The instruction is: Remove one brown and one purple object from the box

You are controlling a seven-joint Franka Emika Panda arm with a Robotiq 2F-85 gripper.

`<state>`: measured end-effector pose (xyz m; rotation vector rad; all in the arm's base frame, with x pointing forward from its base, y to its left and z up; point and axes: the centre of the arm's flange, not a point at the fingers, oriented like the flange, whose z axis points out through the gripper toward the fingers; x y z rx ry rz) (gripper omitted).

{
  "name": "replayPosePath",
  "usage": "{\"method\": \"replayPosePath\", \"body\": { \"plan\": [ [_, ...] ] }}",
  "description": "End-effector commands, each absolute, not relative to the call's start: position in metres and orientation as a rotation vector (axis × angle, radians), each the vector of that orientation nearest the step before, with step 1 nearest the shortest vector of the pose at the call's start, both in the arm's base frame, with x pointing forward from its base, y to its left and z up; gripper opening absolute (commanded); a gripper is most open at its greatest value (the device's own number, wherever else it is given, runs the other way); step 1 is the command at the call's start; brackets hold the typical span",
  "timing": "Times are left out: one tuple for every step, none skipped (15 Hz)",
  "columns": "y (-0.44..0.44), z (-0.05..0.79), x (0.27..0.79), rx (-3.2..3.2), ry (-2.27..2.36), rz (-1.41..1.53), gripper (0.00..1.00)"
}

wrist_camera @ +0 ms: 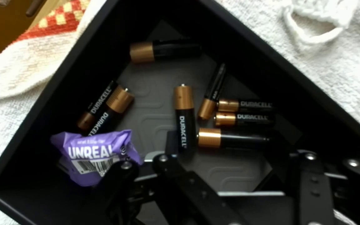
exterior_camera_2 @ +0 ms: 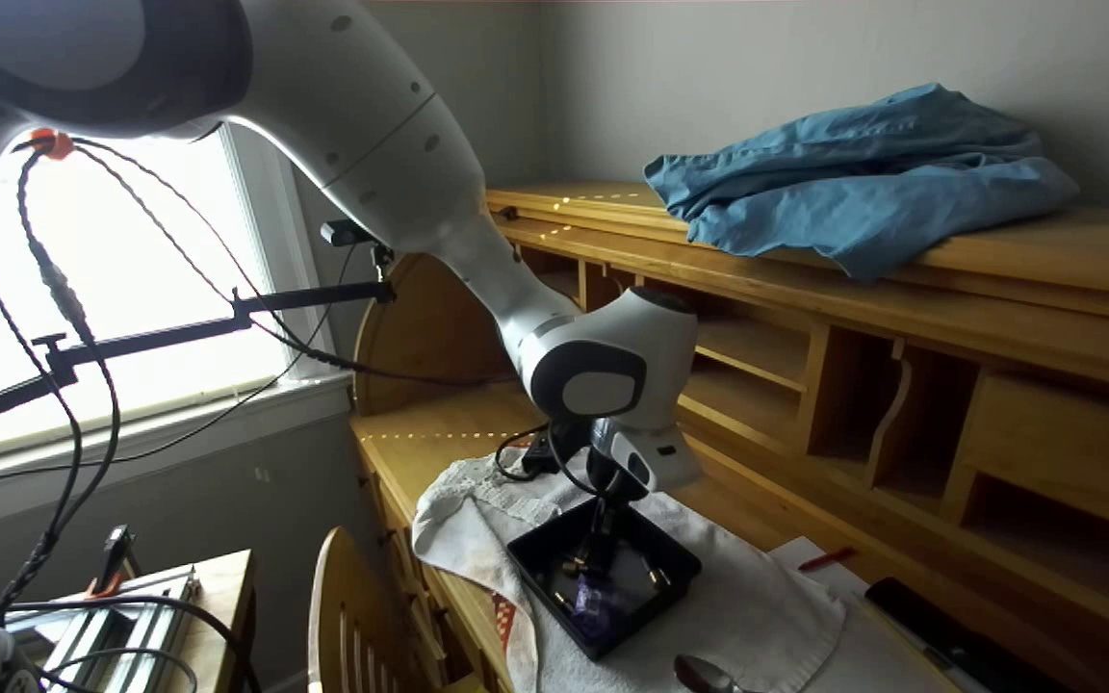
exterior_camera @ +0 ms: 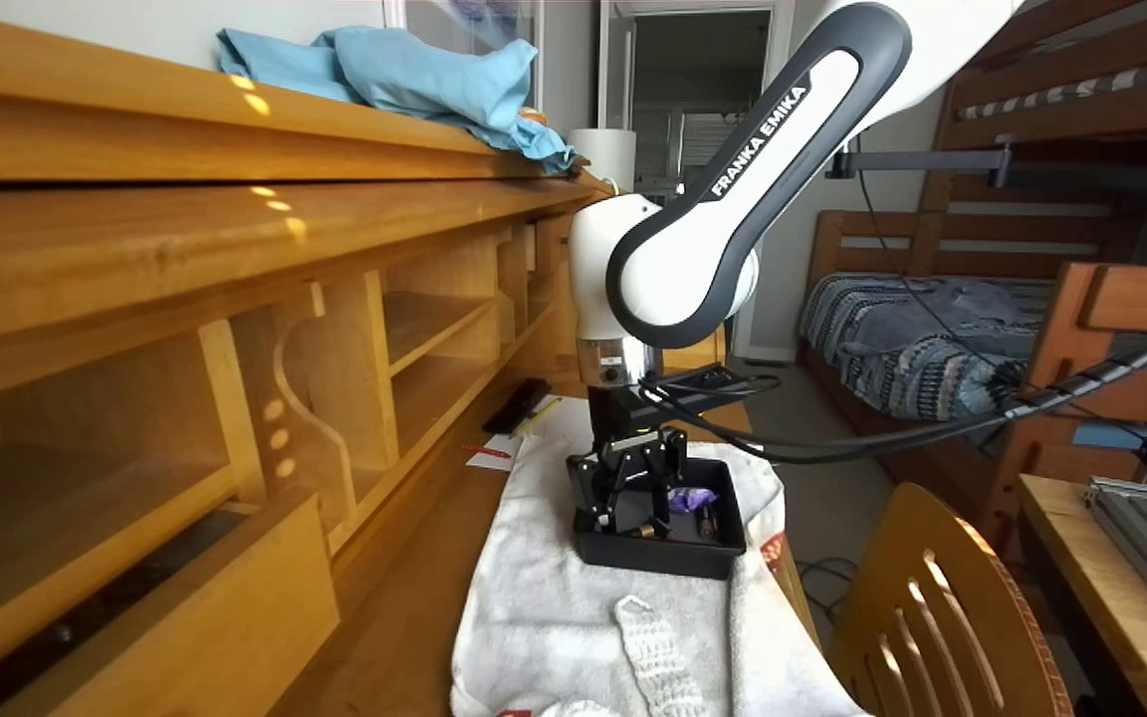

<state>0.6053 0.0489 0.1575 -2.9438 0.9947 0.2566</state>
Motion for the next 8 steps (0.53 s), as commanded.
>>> {"method": "replayPosePath", "body": {
  "plan": [
    [0.047, 0.156, 0.611, -2.927, 1.037, 0.267, 0.45],
    [0.046, 0.157, 0.611, -2.925, 1.041, 0.261, 0.45],
    [0.045, 0.16, 0.61, -2.922, 1.048, 0.252, 0.45],
    [0.045, 0.161, 0.61, -2.919, 1.054, 0.246, 0.45],
    [0.044, 0.164, 0.61, -2.916, 1.061, 0.24, 0.45],
    [0.043, 0.165, 0.61, -2.914, 1.063, 0.236, 0.45],
    [0.042, 0.167, 0.61, -2.911, 1.068, 0.232, 0.45],
    [0.04, 0.168, 0.61, -2.91, 1.074, 0.227, 0.45]
  ]
}}
